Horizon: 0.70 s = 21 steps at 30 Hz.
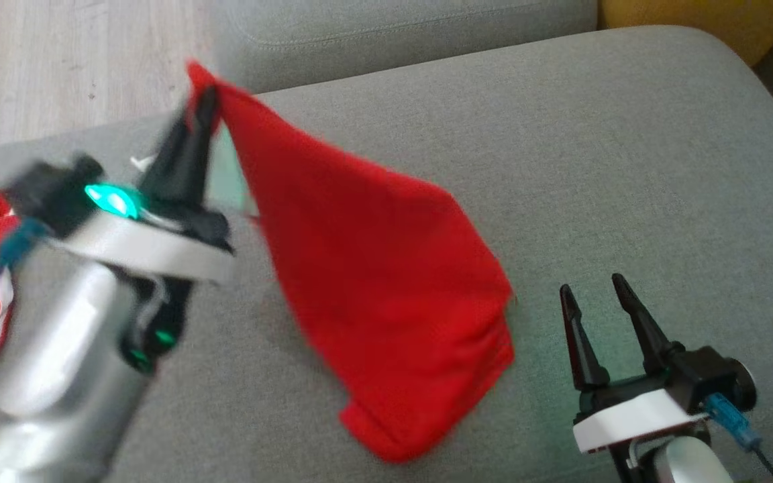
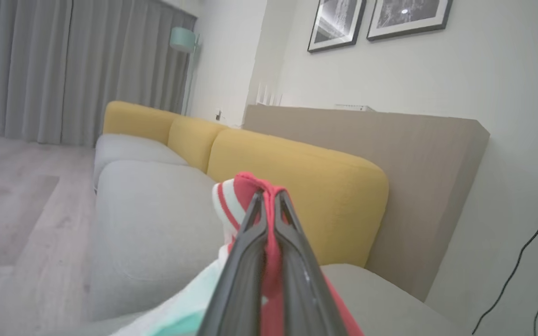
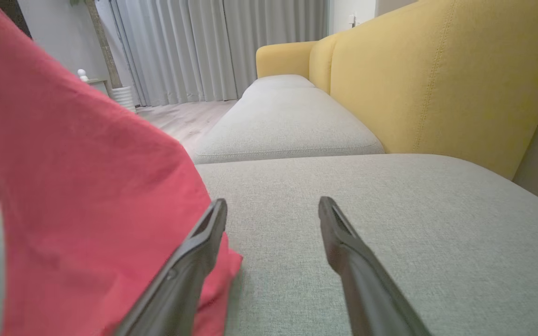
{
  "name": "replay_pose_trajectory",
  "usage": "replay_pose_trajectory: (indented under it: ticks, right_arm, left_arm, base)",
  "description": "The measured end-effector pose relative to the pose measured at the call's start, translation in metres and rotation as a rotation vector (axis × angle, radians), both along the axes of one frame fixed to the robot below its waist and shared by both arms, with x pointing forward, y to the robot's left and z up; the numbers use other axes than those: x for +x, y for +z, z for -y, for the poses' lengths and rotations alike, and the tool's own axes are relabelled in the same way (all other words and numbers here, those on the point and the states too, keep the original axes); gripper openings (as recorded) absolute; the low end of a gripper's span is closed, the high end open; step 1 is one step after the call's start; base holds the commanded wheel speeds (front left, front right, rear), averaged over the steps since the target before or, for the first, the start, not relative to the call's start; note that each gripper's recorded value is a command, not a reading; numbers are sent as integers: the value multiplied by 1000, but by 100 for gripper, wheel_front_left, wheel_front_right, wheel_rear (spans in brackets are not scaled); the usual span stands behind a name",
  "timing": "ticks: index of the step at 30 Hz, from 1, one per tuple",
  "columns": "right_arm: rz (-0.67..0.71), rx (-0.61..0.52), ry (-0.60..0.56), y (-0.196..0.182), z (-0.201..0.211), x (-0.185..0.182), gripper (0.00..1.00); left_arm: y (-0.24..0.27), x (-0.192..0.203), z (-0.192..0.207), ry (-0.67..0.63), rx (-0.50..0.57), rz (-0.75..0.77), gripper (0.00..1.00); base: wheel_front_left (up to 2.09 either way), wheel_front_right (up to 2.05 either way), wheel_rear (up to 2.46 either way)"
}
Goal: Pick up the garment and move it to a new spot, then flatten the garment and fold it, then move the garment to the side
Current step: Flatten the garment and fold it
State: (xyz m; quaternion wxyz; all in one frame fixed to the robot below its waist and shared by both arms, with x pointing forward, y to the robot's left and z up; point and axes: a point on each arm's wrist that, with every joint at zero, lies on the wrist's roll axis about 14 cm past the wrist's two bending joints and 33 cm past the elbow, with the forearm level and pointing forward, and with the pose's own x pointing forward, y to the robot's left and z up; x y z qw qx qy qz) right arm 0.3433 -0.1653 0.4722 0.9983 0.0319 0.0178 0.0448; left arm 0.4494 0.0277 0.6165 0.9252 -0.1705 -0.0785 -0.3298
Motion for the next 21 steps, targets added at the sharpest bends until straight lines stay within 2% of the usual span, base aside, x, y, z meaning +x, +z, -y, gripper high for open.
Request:
replay_pose_trajectory:
  ticks: [6,12,16,21]
  right_arm:
    - [15,9,13,5,-5,-4,100]
    - [21,17,5,7,-4,-7,100]
    - [19,18,9,6,-5,-8,100]
    - [22,22,-8,8,-1,-8,100]
  left_arm:
    - [71,11,-16,14,78,161,0]
    - [130,4,1,-58,109,274,0]
    - [151,-11,38,-167,152,325,0]
    - [105,-42,106,-366,142,217,0]
  base:
    - [0,0,0]
    - [0,0,0]
    - [0,0,0]
    - [0,0,0]
